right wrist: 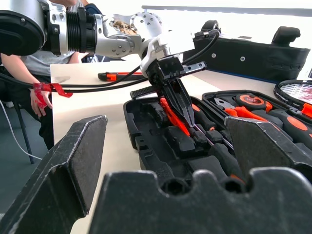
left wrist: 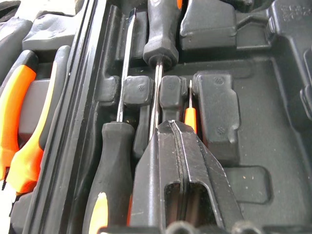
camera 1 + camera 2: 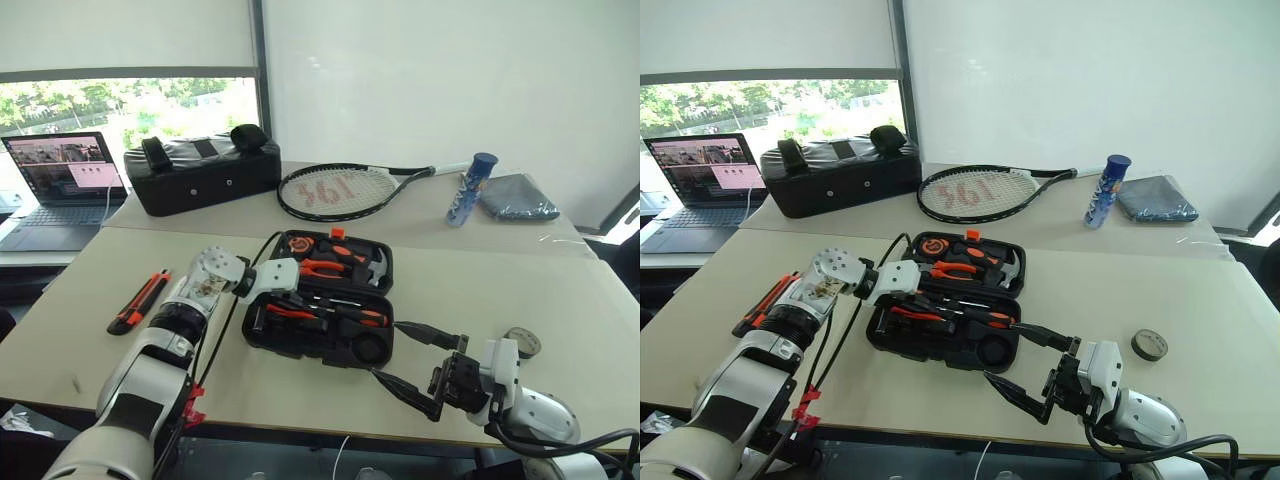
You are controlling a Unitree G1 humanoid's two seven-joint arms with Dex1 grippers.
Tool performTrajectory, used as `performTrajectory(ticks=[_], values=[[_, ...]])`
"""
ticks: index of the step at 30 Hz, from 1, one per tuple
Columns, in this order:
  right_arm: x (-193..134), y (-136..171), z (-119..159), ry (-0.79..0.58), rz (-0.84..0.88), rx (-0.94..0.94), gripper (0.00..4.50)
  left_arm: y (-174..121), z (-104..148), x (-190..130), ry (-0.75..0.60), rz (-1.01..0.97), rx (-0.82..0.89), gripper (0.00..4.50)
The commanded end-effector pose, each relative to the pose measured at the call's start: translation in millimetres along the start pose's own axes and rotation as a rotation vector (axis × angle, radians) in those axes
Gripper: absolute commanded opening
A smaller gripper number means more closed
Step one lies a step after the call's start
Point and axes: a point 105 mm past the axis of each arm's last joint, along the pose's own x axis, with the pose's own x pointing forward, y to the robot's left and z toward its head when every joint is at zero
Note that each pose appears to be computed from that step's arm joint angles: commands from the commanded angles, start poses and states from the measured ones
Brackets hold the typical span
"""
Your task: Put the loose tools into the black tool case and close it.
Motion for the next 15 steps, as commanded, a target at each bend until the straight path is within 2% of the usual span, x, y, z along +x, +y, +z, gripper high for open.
performTrajectory(ticks=[1,5,10,15], values=[[3.1,3.2,12.8,-0.043,0.01,-0.053,4.5,4.2,8.2,-9.1,-0.068,0.033,0.014,0.03],[2.8,3.4,12.4,-0.043,0.009,-0.052,4.5,1.7,20.6,-20.6,-0.144,0.001,0.017,0.03],[3.0,3.4,11.7,-0.043,0.009,-0.05,4.5,-12.9,8.3,-29.3,-0.095,-0.057,0.014,0.03],[3.9,3.8,11.3,-0.046,0.01,-0.047,4.5,-11.3,-7.0,-26.2,-0.02,-0.001,0.002,0.03]])
